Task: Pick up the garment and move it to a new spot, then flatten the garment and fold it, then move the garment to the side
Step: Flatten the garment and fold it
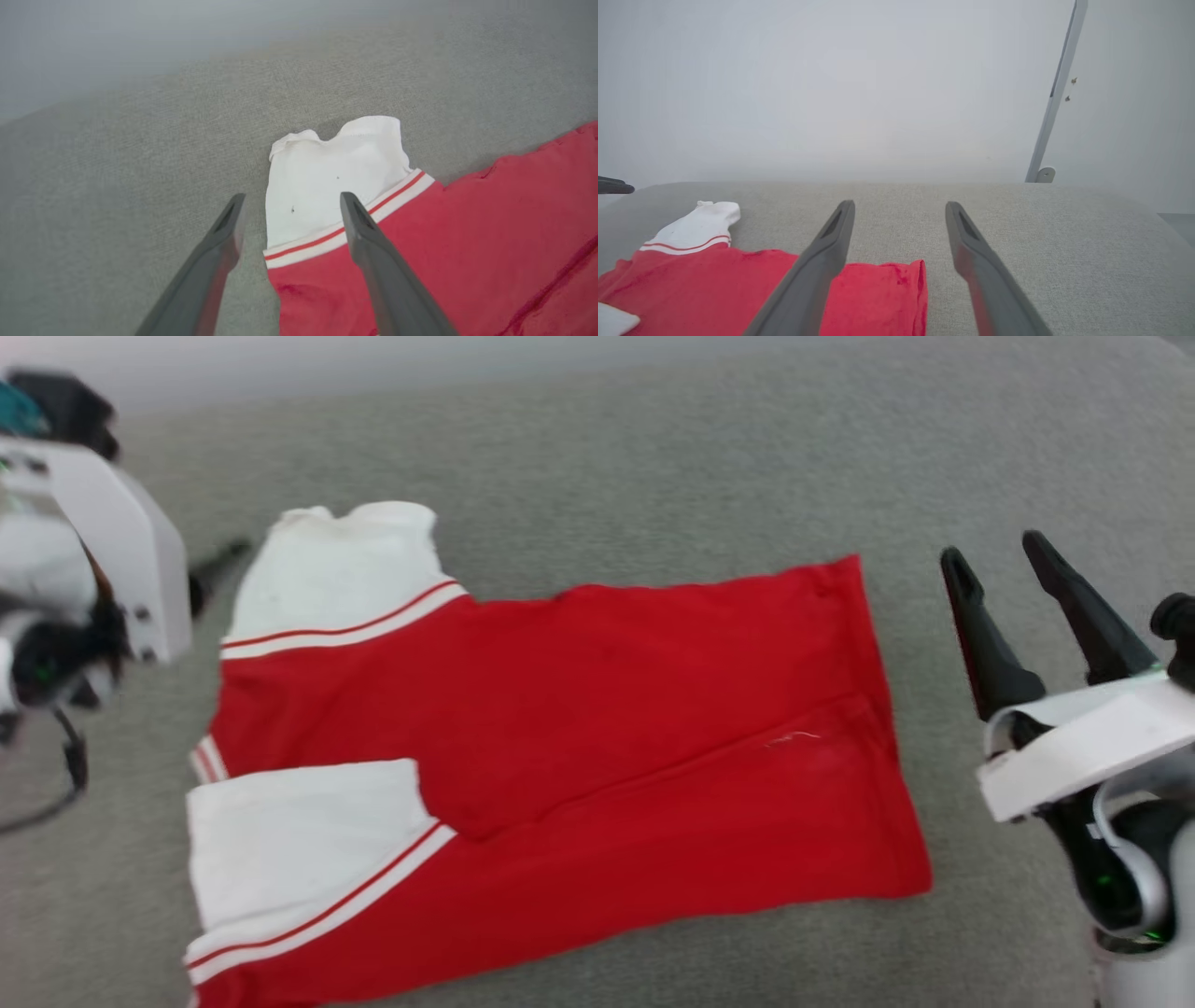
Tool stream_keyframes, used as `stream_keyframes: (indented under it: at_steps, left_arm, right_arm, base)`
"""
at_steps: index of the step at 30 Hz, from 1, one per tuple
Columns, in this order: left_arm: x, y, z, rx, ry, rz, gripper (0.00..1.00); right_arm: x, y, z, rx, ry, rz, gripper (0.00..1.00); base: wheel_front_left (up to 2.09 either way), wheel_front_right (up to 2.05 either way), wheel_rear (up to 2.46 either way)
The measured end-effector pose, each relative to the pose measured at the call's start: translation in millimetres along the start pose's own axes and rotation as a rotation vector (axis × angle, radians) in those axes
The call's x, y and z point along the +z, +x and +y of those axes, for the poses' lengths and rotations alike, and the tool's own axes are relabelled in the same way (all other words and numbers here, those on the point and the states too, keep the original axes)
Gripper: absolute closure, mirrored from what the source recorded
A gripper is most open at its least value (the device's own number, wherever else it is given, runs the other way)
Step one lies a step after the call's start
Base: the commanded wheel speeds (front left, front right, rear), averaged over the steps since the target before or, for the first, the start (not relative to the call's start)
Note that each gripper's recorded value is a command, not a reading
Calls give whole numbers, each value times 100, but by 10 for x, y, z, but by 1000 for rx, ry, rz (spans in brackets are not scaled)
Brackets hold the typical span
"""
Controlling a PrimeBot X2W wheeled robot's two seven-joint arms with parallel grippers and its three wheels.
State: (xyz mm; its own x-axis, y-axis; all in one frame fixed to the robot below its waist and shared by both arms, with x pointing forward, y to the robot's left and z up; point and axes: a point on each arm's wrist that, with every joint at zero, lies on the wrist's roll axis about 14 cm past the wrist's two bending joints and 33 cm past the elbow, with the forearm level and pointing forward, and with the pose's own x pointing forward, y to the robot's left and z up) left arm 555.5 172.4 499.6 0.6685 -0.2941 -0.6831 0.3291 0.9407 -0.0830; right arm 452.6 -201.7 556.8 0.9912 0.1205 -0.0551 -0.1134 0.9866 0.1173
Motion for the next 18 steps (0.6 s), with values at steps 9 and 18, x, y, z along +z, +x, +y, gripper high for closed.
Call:
stream_keyframes:
  at_steps: [9,18]
  left_arm:
    - [232,597,30,-25,24,-12,0]
    - [-269,1087,30,-40,-31,250,0]
  right_arm:
    - [-36,-29,-194,-68,-25,-93,0]
    - [-184,-68,-364,-127,-33,-76,0]
  base:
    - [0,0,0]
    - [0,0,0]
